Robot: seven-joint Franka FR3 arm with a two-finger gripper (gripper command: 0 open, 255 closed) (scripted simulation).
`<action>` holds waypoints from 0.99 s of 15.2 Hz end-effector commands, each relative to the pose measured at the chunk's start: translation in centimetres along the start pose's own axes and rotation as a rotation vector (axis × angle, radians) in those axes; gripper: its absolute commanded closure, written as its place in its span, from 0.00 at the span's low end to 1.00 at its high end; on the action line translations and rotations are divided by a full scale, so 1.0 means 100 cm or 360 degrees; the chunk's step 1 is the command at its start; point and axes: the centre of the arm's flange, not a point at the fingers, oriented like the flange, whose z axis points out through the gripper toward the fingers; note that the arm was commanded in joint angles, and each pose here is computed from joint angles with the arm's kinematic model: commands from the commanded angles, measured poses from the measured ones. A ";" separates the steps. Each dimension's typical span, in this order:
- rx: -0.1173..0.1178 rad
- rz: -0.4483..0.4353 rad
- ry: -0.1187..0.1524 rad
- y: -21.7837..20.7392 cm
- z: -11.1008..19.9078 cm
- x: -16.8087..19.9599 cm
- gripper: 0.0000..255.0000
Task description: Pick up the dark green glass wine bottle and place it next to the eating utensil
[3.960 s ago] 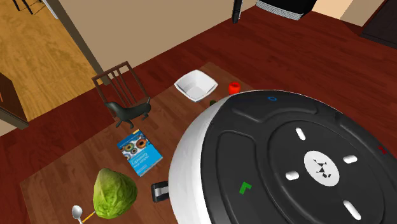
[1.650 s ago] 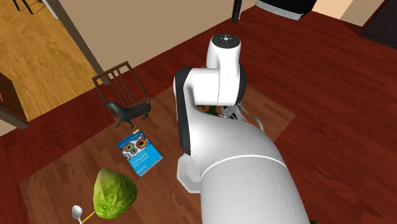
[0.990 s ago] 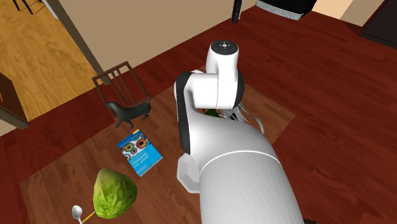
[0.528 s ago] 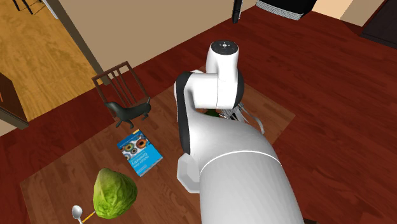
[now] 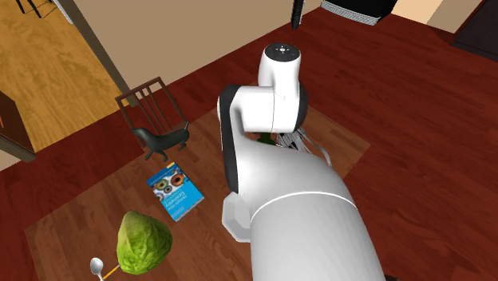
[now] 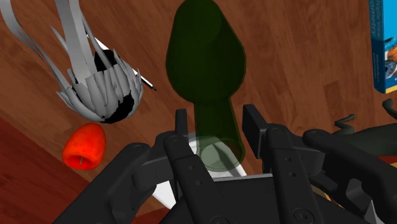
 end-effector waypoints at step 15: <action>0.0000 0.0000 0.0000 -0.019 -0.071 0.001 1.00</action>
